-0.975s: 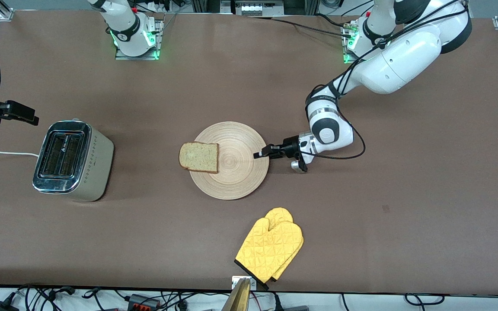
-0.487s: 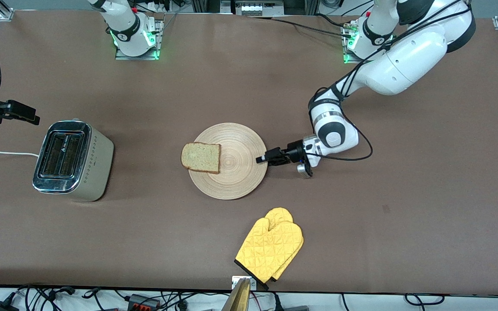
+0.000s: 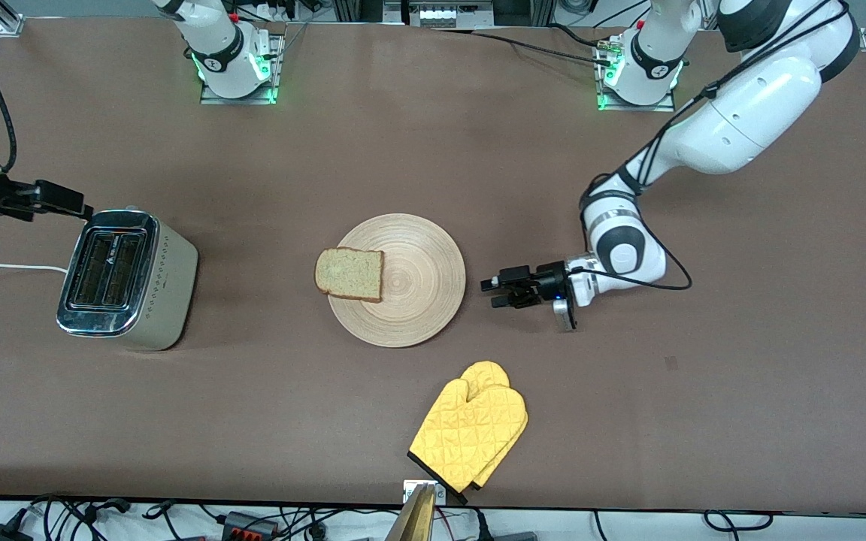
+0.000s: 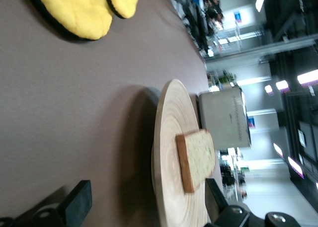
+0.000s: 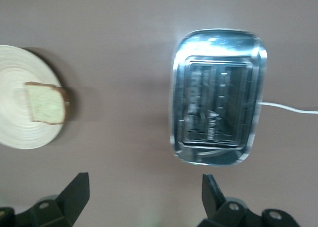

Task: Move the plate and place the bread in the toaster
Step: 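Withdraw the left gripper while the right gripper moves above the toaster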

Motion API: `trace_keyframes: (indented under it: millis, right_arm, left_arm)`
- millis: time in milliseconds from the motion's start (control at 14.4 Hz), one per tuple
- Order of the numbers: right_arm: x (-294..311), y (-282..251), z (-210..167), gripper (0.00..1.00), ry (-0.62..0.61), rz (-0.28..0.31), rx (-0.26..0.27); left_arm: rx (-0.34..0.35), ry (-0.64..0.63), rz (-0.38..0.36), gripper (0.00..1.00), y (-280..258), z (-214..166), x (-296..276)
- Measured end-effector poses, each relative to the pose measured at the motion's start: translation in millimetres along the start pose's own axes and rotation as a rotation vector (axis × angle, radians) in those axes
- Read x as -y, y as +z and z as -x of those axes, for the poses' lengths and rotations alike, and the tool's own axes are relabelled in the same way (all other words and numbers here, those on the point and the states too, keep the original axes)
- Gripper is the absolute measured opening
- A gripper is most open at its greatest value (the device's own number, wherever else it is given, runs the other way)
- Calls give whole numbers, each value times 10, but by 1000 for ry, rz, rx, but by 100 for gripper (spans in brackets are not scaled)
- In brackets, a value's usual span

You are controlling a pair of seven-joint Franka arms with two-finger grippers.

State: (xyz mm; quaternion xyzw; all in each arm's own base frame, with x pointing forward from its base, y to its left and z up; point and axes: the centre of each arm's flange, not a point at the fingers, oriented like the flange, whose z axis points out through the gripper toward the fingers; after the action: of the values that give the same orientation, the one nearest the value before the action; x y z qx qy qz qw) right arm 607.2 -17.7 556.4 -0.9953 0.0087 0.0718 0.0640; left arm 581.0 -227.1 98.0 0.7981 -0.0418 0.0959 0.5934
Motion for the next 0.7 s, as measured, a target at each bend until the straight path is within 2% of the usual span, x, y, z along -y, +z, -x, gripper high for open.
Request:
trace_keyframes:
  millis: [209,348,557,696]
  right_arm:
    - [-94,103,-60,100,18,-31,17]
    - [-105,185,-96,100,21,-42,32]
    - [14,397,-211,100,12,-115,58]
    - [136,595,-308,100,4,-147,69]
  left_arm:
    - [100,82,69,100,-479,-146,222]
    - [178,142,80,100,-920,-296,372]
    - [334,210,7,100,-1686,-578,515]
    - [424,211,-34,100,-2040,-744,465]
